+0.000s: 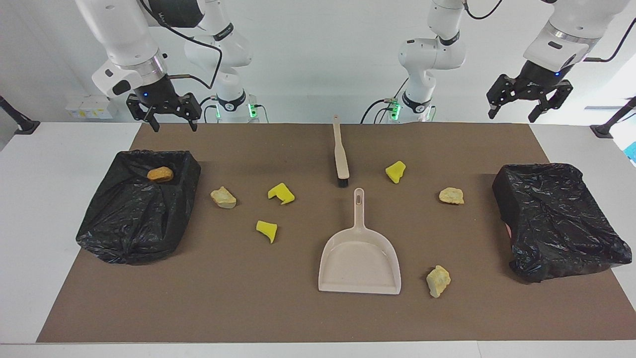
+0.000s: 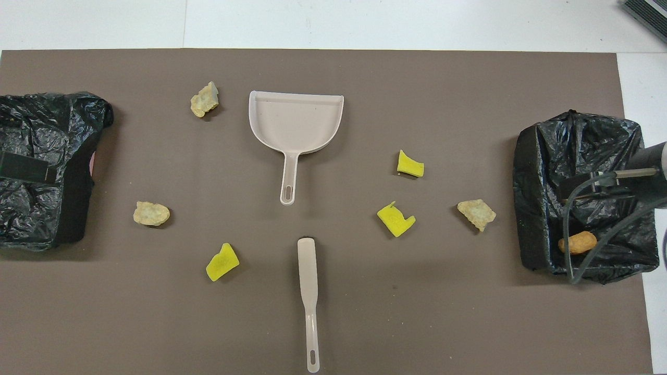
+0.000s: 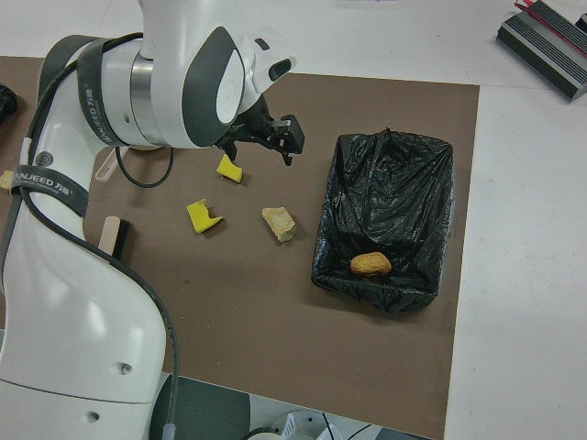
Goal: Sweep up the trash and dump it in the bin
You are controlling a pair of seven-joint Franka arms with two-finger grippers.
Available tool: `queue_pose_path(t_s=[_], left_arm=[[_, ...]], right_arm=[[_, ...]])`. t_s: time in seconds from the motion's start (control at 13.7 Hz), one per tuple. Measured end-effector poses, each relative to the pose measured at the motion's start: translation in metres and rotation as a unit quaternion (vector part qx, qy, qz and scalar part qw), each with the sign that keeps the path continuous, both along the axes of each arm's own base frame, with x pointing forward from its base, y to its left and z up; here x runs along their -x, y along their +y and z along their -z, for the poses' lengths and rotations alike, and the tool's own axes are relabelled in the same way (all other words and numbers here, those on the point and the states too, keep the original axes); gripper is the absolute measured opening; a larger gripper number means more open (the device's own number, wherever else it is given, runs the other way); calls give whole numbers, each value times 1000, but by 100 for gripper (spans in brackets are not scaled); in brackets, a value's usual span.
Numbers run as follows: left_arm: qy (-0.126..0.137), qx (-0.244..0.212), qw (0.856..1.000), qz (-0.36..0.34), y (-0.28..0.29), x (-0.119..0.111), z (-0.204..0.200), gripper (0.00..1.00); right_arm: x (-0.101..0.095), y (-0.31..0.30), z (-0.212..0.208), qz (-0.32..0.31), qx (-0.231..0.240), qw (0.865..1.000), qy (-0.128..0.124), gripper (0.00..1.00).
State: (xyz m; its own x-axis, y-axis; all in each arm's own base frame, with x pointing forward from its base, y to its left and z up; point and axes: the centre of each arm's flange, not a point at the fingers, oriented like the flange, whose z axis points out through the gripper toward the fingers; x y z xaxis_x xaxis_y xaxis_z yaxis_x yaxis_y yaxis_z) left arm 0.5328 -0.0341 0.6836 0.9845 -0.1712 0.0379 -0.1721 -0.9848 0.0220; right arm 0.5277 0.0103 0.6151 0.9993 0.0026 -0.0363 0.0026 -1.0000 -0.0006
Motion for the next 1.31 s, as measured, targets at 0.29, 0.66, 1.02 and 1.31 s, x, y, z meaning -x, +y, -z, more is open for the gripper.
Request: queue_pose_path(t_s=[0.29, 0.66, 1.02, 1.31], left_arm=[[0, 0, 1000, 0, 0, 0, 0, 100], [0, 0, 1000, 0, 0, 0, 0, 100], [0, 0, 1000, 0, 0, 0, 0, 100], [-1, -1, 1000, 3, -4, 0, 0, 100]], right_arm=[[6, 0, 4, 0, 1, 1000, 6, 100], [9, 0, 4, 0, 1, 1000, 5, 100], [9, 2, 6, -2, 1, 1000, 7, 100], [8, 12, 10, -11, 1, 1000, 4, 100]])
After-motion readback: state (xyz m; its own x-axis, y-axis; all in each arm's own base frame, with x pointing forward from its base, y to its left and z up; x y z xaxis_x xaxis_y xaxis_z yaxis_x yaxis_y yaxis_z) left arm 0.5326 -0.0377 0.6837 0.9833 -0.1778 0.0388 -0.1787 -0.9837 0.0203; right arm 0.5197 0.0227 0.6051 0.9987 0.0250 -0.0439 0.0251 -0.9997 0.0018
